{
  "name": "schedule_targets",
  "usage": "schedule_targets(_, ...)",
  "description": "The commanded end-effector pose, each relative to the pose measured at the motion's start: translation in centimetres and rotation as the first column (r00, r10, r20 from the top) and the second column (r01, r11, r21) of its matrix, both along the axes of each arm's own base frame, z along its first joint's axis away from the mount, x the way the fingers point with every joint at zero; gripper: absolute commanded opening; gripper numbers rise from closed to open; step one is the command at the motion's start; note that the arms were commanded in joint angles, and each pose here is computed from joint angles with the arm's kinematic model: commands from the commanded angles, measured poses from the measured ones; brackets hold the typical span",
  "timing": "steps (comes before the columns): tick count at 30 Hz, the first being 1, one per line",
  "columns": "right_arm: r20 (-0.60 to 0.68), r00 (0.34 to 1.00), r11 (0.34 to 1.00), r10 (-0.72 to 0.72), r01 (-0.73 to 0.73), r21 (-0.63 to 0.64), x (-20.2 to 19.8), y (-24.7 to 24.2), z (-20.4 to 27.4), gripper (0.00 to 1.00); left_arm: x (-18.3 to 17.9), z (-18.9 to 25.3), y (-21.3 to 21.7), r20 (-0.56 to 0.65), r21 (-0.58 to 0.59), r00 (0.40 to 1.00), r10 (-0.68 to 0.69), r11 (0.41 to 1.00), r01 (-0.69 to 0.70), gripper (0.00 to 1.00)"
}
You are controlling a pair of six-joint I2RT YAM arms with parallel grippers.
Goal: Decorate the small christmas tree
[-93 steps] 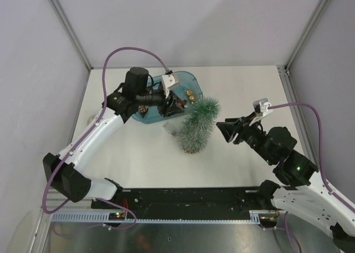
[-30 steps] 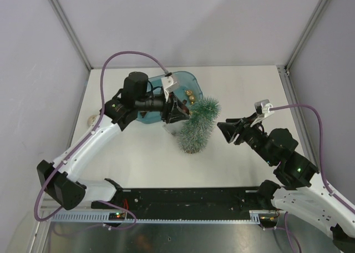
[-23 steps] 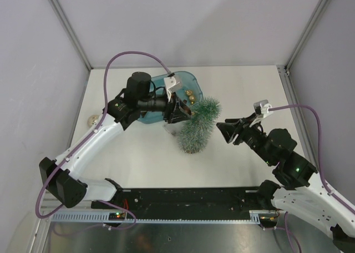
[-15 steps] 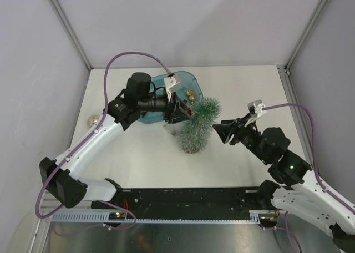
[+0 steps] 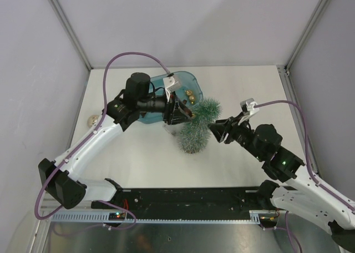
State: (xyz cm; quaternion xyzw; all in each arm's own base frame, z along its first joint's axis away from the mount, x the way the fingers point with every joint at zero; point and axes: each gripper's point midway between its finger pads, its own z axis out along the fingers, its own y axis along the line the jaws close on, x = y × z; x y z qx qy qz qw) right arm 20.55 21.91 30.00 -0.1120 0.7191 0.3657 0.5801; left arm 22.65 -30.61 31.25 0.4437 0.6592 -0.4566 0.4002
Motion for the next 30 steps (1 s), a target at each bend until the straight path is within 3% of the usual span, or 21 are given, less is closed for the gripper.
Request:
schedule_targets(1, 0.041, 0.999, 0.999, 0.011, -0.013, 0.053, 0.3, 0.6, 1.7, 0.49, -1.0, 2.0, -0.1, 0.018, -0.05, 1.0, -0.024, 0.998, 0.025, 0.05)
schedule_targets(30, 0.034, 0.999, 0.994, 0.041, -0.044, 0.097, 1.7, 4.0, 0.9, 0.36, -3.1, 1.7, -0.9, -0.094, -0.087, 0.994, -0.051, 0.995, 0.043, 0.05)
